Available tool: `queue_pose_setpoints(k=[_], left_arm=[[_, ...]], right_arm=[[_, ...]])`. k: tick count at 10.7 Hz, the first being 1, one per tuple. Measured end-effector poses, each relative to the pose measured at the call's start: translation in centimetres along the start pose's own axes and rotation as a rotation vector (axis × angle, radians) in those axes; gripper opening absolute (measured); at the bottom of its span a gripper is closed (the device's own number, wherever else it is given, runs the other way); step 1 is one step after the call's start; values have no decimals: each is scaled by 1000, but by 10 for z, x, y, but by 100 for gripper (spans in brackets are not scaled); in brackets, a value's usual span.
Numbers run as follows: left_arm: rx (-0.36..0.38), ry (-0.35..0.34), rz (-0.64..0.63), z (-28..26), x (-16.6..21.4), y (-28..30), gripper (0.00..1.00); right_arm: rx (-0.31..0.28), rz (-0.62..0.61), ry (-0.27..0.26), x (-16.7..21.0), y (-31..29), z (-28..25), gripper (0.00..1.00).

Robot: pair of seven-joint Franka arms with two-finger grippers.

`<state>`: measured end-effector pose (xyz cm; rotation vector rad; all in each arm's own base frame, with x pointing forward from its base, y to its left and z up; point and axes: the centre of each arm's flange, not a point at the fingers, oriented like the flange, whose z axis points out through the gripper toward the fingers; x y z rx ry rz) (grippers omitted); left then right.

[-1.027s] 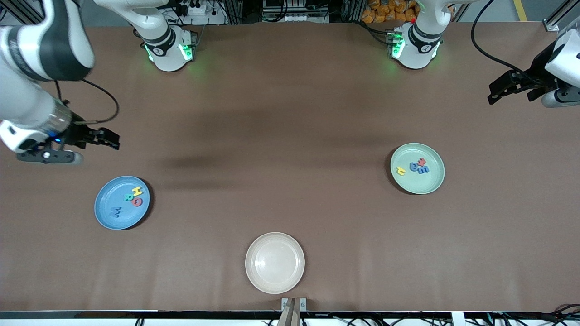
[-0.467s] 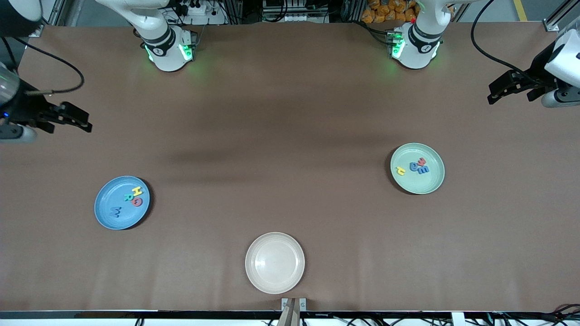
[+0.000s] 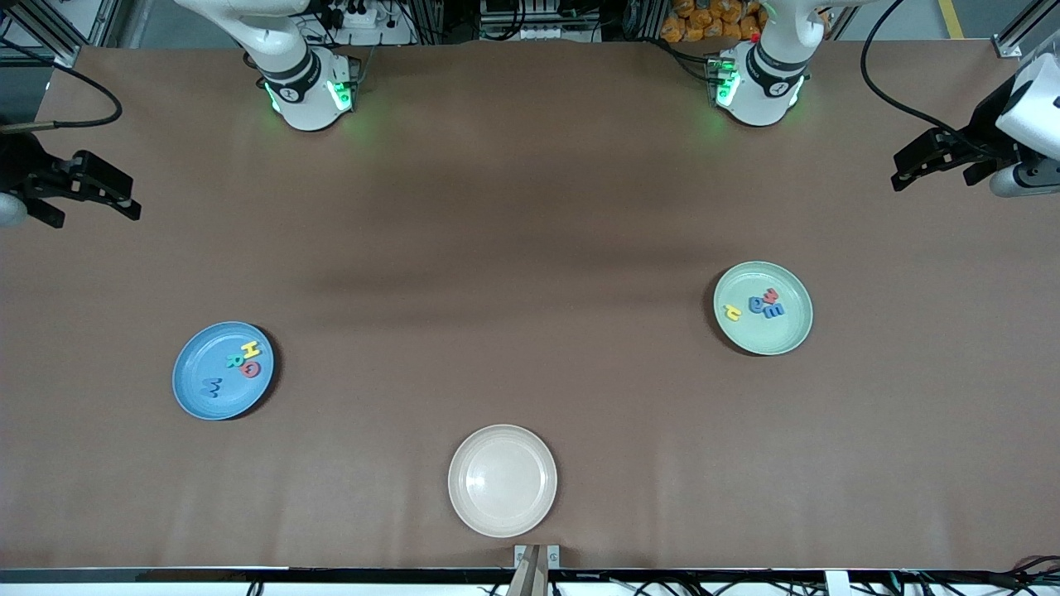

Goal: Sort uppercase to blue plate, lowercase to green plate

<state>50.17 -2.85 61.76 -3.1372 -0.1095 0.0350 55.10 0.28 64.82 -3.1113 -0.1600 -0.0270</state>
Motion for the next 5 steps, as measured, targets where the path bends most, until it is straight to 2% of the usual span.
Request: queue_pose_setpoints(k=[5], left_arm=[[0, 0, 0, 0, 0, 0, 100]], right_arm=[[0, -2, -4, -1, 4, 0, 100]])
